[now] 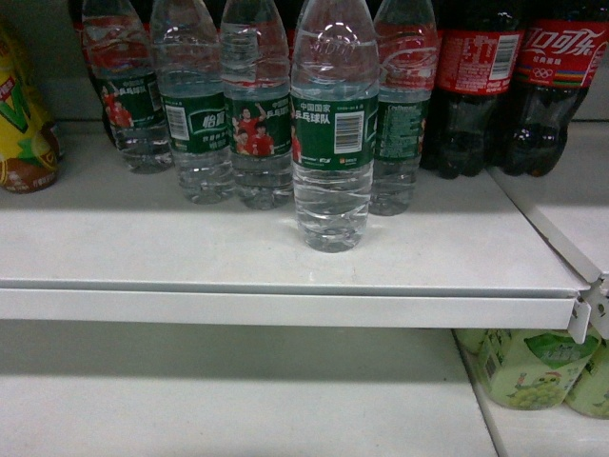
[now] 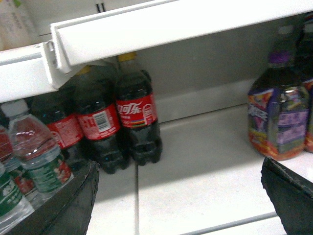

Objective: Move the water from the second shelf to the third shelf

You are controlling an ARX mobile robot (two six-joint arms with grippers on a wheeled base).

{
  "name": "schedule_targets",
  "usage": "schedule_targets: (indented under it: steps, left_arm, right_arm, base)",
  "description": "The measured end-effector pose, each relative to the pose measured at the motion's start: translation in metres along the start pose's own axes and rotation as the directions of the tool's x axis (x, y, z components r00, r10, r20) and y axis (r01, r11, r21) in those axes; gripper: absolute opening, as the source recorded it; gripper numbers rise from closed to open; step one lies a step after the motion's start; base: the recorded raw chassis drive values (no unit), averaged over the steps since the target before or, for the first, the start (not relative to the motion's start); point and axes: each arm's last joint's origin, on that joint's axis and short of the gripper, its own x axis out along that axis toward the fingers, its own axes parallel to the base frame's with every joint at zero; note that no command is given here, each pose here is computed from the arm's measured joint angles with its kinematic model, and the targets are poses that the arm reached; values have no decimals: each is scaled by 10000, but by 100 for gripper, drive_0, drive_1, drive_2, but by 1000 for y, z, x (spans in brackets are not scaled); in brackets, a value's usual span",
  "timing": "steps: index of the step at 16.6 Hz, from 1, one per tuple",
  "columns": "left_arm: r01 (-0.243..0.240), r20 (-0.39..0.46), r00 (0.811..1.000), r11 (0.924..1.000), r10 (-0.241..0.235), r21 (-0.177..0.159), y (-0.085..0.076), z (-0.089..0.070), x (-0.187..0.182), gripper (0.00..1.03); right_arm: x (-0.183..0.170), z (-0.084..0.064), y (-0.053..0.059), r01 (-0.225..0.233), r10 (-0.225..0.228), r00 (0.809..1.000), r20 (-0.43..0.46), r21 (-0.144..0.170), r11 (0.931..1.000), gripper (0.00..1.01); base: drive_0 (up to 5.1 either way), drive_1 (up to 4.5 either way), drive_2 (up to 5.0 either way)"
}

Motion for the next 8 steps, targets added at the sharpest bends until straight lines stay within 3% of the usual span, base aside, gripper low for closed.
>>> schedule_targets:
  steps: [3, 5, 8]
  left_arm:
    - [0, 0, 10000, 10000, 0, 0, 0, 0, 0, 98]
    - [4, 0, 10000, 10000, -4, 0, 0, 0, 0, 98]
    - [4, 0, 10000, 10000, -4, 0, 0, 0, 0, 98]
  right_arm:
    - [28, -20, 24, -1235, 1203, 9892, -835, -341, 9918, 98]
    - [43, -38, 50, -2321, 2227, 9650, -1384, -564, 9711, 98]
    - [65, -63, 88, -3624, 3419, 9144, -2168, -620, 9300, 98]
  base:
    - [0, 0, 0]
    - [0, 0, 0]
    - [0, 0, 0]
